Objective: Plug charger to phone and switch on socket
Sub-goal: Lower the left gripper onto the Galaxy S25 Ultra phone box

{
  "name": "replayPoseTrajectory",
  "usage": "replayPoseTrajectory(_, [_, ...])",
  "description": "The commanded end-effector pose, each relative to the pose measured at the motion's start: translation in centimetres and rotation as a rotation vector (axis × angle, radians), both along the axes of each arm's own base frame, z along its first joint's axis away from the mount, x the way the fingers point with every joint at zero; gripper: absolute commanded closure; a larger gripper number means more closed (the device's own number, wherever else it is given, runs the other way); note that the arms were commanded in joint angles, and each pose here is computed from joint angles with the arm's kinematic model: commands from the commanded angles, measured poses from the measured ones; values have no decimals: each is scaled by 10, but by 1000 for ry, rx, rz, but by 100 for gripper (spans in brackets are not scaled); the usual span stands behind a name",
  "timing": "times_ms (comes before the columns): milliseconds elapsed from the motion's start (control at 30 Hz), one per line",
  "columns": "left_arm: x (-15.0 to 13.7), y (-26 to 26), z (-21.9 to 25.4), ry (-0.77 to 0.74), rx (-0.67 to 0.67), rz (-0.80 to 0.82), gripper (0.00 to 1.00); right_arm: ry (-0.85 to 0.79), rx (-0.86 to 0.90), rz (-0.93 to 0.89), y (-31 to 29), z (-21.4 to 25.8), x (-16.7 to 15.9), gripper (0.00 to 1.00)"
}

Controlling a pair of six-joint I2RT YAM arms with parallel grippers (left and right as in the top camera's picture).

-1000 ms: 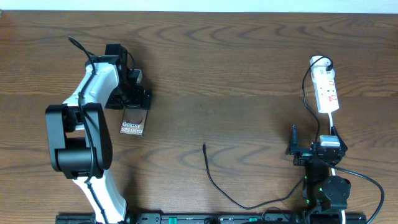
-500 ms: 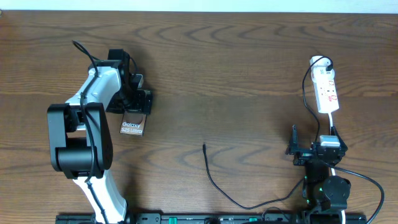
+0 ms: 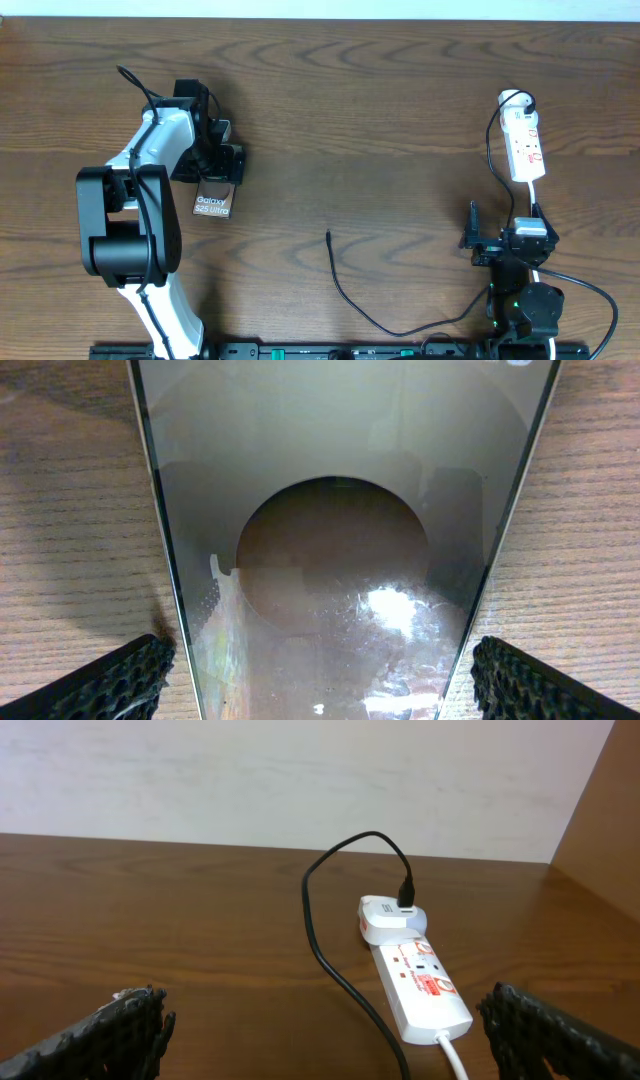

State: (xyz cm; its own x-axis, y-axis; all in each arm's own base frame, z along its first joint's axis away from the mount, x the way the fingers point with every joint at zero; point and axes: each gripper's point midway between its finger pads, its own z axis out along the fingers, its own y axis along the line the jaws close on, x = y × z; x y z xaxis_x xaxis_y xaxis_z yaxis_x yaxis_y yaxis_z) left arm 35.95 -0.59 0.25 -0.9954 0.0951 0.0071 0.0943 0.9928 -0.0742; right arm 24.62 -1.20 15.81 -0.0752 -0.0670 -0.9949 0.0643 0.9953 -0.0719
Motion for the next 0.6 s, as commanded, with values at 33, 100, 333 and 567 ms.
replayPoseTrajectory(33, [-4, 2, -3, 12, 14, -12, 2, 0, -13, 0, 0, 0, 0, 1])
replayPoseTrajectory(100, [-4, 2, -3, 13, 17, -14, 2, 0, -13, 0, 0, 0, 0, 1])
replayPoseTrajectory(333, [-9, 5, -9, 22, 35, -14, 2, 0, -13, 0, 0, 0, 0, 1])
replayPoseTrajectory(567, [-11, 4, -10, 13, 35, -14, 2, 0, -13, 0, 0, 0, 0, 1])
